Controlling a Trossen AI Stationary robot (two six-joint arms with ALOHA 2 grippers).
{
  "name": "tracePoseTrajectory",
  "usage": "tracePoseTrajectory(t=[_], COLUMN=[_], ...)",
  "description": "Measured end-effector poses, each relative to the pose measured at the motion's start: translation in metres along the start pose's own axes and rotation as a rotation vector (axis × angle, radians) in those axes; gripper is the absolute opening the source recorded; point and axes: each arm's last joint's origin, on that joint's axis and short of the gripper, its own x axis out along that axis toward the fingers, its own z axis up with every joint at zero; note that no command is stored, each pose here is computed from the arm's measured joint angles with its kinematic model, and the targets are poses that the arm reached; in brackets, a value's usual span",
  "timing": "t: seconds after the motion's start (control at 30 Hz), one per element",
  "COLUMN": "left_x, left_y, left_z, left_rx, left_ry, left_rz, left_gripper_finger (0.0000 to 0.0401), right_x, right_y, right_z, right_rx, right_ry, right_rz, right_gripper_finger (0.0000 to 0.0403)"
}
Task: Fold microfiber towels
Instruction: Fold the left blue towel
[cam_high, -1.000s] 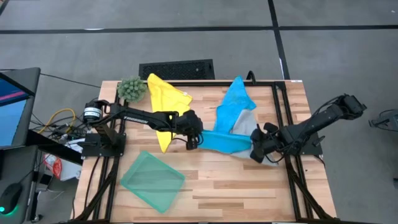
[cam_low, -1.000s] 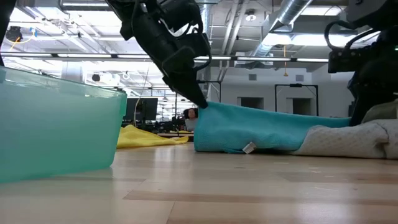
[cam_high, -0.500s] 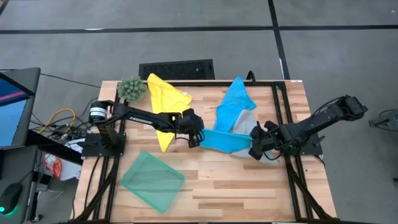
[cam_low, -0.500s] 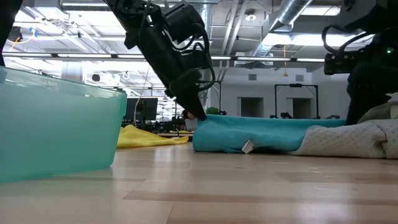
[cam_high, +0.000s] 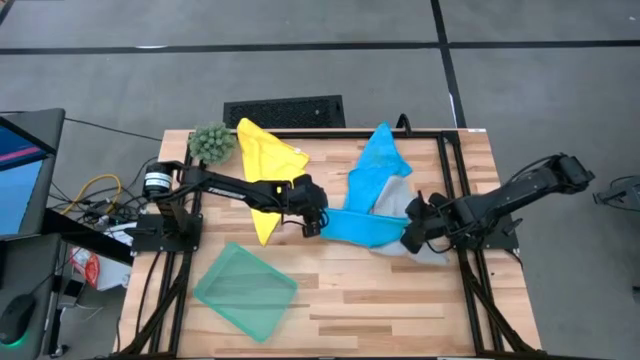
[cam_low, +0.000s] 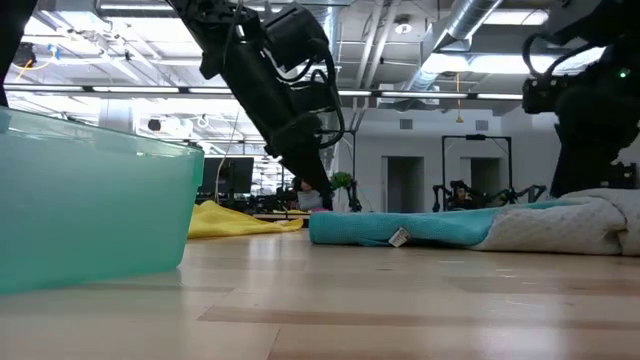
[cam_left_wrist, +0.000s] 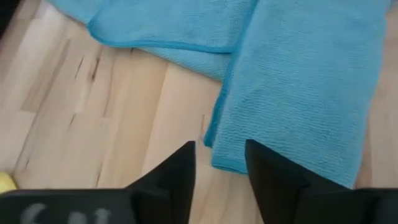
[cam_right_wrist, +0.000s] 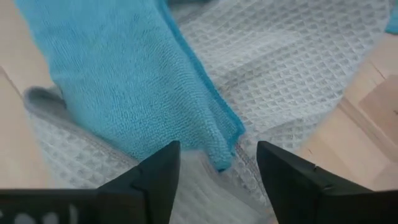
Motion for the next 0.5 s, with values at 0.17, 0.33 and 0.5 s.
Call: tracePoseTrajectory(t=[0.17, 0.33, 0.5], left_x=[-0.013, -0.019, -0.003], left_y=[-0.001, -0.028, -0.045], left_z=[0.015, 0.019, 0.010], left_rx=[-0.077, -0.005, 0.059], left_ry=[-0.081, -0.127, -0.103], left_rz=[-0.195, -0.328, -0.293], left_gripper_finger=[0.0153, 0.0113, 0.0060], right_x=[-0.018, -0.028, -0.026], right_y=[0.002, 0.013, 0.029], right_z=[-0.003, -0.013, -0.032], right_rx=[0.078, 0.114, 0.145], right_ry=[-0.074, -0.082, -0.014], right_rz=[0.150, 0.263, 0.264], right_gripper_finger=[0.0239, 0.0239, 0.0239])
